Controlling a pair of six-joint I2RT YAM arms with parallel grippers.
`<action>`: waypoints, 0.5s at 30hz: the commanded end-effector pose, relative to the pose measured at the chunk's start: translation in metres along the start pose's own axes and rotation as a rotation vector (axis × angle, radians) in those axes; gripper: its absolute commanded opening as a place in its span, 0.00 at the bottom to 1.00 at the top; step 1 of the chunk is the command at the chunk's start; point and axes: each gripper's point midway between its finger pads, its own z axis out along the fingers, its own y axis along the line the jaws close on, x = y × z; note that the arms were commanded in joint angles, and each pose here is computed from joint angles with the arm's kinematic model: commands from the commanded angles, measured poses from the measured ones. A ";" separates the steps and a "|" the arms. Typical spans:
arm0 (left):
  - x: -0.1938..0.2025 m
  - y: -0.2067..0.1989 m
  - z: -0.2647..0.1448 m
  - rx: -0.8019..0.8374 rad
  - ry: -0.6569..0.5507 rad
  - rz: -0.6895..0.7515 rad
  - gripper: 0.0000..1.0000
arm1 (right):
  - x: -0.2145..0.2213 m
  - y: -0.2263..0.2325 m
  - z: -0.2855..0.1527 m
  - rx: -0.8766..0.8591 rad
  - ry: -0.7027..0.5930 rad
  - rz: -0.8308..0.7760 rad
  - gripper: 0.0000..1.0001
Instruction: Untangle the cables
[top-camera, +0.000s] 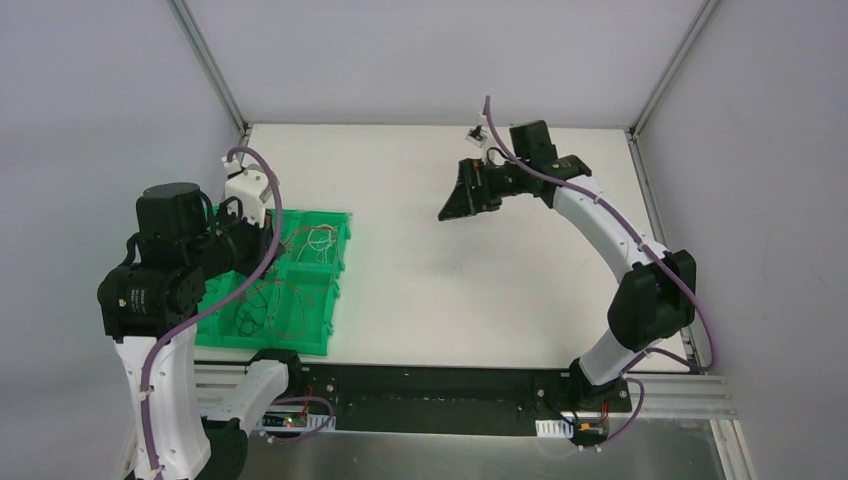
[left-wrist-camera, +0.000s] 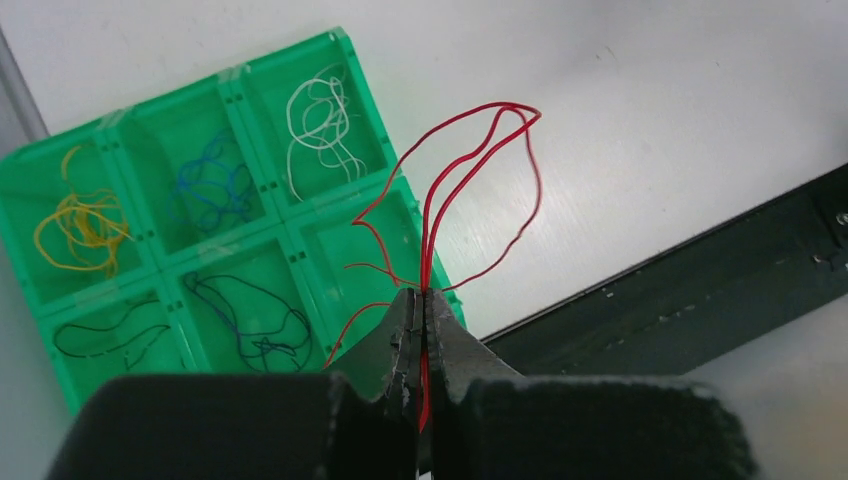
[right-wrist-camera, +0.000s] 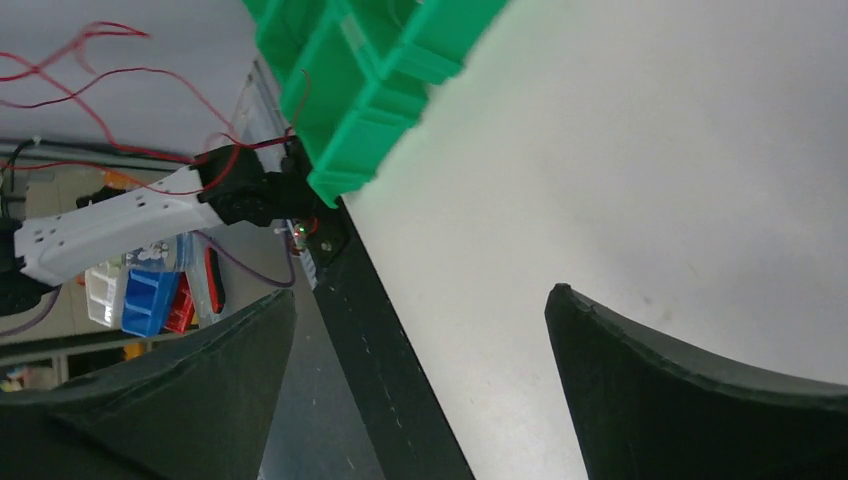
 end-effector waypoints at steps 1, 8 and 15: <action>0.019 -0.022 -0.002 0.093 0.044 -0.084 0.00 | -0.030 0.137 -0.015 -0.276 -0.171 -0.395 0.99; 0.001 -0.039 0.016 0.214 -0.027 -0.186 0.00 | -0.059 0.238 0.024 -0.299 -0.370 -0.687 0.99; -0.028 -0.044 0.034 0.280 -0.140 -0.324 0.00 | -0.064 0.271 0.073 -0.277 -0.427 -0.791 0.99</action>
